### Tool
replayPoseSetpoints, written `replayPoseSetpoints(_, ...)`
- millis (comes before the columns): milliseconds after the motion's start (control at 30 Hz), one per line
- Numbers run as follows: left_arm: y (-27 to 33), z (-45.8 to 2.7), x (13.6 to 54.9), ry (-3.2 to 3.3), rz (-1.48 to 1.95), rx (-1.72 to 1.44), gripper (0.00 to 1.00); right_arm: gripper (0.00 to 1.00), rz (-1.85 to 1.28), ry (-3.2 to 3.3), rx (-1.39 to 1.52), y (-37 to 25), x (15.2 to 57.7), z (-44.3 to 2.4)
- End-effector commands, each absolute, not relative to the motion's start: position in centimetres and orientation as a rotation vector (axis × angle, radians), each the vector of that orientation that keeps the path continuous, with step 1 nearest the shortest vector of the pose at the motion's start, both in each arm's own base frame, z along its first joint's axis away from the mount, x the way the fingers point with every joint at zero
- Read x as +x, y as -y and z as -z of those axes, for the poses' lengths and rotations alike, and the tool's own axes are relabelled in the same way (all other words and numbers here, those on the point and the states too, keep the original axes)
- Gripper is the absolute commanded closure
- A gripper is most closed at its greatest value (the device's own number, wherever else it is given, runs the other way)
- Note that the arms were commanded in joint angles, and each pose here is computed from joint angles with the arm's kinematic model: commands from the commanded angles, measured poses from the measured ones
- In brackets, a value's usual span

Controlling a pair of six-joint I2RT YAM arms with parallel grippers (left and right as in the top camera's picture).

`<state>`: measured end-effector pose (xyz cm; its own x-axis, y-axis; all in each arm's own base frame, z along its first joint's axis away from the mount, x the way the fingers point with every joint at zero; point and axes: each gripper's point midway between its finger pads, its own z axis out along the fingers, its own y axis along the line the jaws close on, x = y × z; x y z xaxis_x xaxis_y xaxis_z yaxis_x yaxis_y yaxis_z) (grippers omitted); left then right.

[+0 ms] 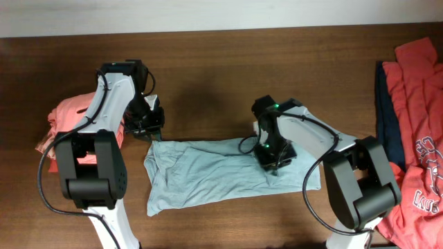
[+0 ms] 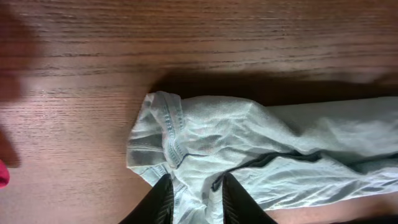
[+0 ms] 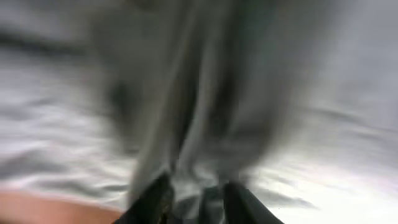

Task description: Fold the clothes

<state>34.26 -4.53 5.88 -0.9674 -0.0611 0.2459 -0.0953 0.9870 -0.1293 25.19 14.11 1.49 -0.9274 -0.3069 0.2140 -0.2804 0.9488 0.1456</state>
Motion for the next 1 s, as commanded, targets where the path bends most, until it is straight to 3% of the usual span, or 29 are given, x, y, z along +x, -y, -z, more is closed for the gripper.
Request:
replayPoseSetpoints(0,4.8,-6.7,34.7,2.918,-0.222,0.097,0.73,0.67,0.597,2.696,0.725,-19.7,22.3,-2.7)
replayPoseSetpoints(400,4.8,-6.7,34.7,2.918,-0.222,0.097,0.73,0.67,0.623,2.657,0.863,-20.5,21.6,-3.1)
replayPoseSetpoints(567,4.8,-6.7,34.7,2.918,-0.222,0.097,0.73,0.67,0.462,2.794,0.873,-19.1,23.8,-5.2)
replayPoseSetpoints(800,4.8,-6.7,34.7,2.917,-0.222,0.097,0.73,0.67,0.028,3.184,0.568,-13.1,29.1,-10.2)
replayPoseSetpoints(967,4.8,-6.7,34.7,2.917,-0.223,0.097,0.73,0.67,-0.030,3.206,0.427,-10.4,30.0,-10.0)
